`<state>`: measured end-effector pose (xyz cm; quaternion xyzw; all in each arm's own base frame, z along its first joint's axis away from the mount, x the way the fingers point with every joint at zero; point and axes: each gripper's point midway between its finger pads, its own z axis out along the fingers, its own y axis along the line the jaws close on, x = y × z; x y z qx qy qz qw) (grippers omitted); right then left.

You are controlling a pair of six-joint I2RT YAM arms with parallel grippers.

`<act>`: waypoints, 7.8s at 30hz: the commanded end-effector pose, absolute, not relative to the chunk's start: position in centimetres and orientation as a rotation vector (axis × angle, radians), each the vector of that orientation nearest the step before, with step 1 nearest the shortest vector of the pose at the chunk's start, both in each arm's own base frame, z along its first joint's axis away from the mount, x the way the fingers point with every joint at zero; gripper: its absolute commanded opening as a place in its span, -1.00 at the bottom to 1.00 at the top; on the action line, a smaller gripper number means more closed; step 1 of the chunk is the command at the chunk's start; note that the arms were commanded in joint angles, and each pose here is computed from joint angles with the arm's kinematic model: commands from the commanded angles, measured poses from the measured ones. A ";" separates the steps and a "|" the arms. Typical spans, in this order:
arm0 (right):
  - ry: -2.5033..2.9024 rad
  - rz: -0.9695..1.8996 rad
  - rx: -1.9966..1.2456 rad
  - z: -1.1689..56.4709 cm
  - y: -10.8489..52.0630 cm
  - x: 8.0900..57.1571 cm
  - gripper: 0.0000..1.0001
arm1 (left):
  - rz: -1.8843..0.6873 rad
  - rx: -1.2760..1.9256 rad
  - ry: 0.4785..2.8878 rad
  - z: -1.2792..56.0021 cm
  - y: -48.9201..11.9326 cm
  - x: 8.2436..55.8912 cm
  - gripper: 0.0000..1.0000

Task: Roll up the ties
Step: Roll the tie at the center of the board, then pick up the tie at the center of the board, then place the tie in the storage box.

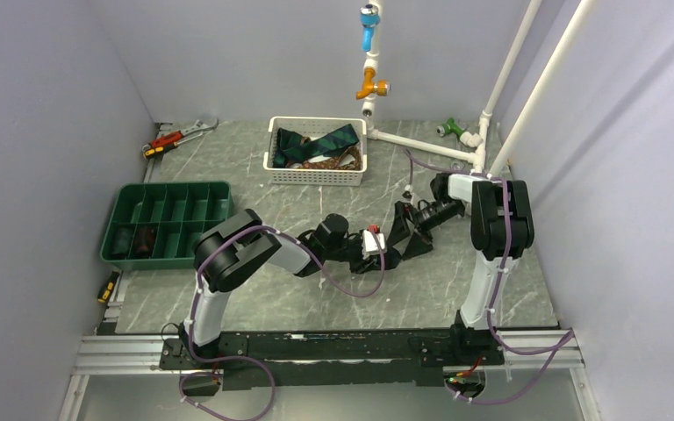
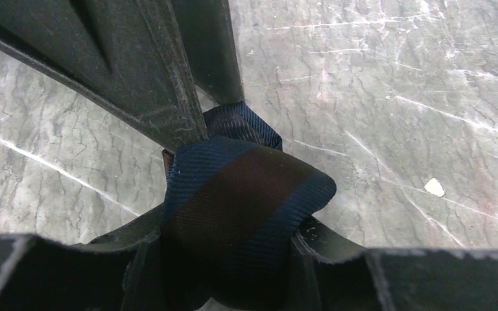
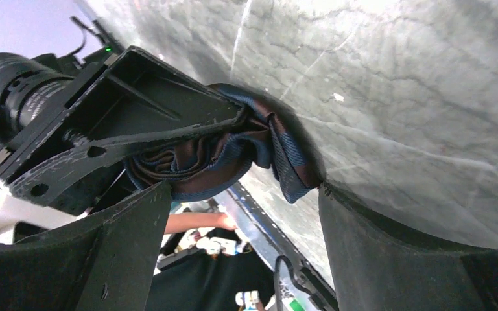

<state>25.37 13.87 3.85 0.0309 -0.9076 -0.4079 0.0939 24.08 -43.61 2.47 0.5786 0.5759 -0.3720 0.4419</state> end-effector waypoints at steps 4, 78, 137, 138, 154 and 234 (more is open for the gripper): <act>-2.644 -1.516 0.149 4.5 15.8 25.6 0.77 | -0.857 1.557 1.776 -5.8 -38.0 21.6 -0.97; -2.805 -1.581 0.488 9.5 20.3 27.0 -1.00 | -0.928 1.425 1.450 6.6 -38.8 25.4 0.97; -2.547 -2.243 0.526 25.3 27.3 30.4 -1.00 | -1.956 0.454 2.039 23.6 -31.2 29.8 0.85; -2.547 -2.241 0.523 25.2 27.3 30.4 -1.00 | -1.961 0.459 2.030 23.7 -31.3 29.8 0.81; -2.532 -2.227 0.533 25.0 28.1 30.4 -1.00 | -1.971 0.463 2.032 24.1 -31.7 29.7 0.87; -2.900 -1.492 0.921 18.2 22.1 32.3 1.00 | -0.006 -0.087 2.801 13.8 13.9 27.8 -1.00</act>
